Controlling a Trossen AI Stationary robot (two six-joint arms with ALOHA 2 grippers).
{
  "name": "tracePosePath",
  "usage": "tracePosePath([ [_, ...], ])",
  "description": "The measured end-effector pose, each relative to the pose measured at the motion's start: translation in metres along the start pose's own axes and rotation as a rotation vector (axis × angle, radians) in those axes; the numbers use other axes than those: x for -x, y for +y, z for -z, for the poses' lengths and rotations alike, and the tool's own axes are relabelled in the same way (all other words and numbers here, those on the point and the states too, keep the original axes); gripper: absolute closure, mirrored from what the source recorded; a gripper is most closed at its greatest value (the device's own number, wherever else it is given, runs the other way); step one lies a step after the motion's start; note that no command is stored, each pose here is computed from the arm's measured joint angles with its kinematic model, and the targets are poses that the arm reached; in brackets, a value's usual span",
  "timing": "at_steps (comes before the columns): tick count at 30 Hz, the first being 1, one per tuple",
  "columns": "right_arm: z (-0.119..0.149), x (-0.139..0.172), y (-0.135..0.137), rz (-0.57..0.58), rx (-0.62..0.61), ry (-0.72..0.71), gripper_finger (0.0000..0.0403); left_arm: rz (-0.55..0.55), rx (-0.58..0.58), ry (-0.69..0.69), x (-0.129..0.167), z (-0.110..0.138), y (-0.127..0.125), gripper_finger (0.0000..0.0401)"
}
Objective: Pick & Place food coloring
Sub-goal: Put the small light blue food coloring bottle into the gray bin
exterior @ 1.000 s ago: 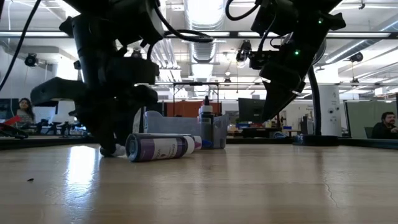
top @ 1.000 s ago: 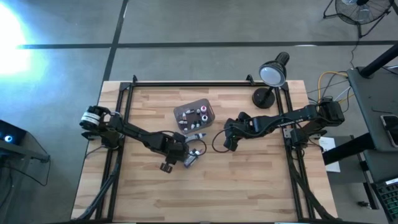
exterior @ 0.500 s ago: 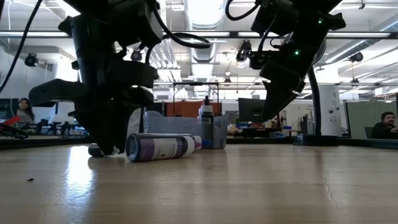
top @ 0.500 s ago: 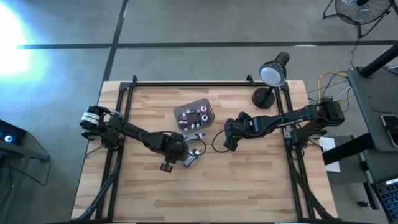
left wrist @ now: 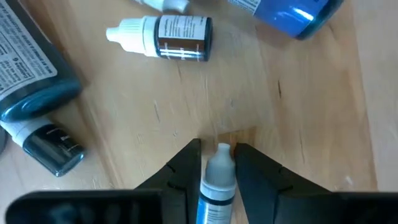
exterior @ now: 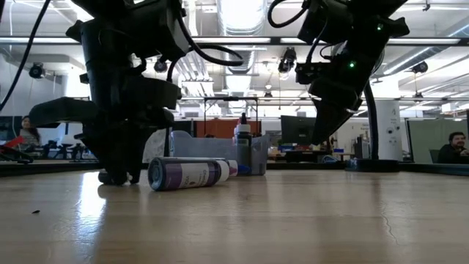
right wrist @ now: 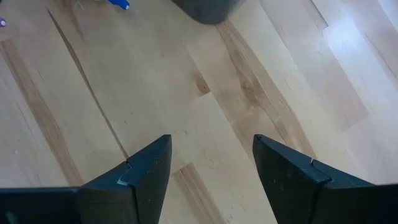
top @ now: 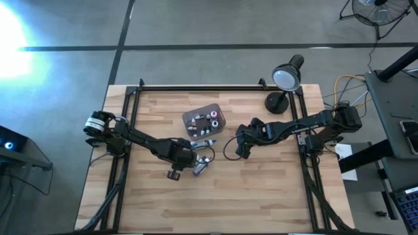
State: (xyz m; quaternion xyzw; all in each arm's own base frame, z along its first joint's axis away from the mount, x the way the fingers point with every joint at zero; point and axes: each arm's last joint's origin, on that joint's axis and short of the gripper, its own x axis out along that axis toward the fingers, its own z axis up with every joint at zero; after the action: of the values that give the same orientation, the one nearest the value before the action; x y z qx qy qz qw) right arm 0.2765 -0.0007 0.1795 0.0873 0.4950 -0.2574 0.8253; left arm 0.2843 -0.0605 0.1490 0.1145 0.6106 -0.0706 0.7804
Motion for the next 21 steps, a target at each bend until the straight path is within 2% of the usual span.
tracePosePath([
  [5,0.001,0.000,0.000,0.001,0.000,0.001,0.0184,0.000,0.003,0.004,0.000,0.000,0.000,0.0333],
  [15,0.000,0.000,0.000,0.000,0.000,0.000,0.0184,0.003,0.029,0.057,0.006,-0.001,0.001,0.0379],
  [21,-0.003,0.001,0.001,-0.015,-0.013,-0.032,0.0184,-0.114,0.090,0.042,0.035,-0.016,0.009,0.0382],
])
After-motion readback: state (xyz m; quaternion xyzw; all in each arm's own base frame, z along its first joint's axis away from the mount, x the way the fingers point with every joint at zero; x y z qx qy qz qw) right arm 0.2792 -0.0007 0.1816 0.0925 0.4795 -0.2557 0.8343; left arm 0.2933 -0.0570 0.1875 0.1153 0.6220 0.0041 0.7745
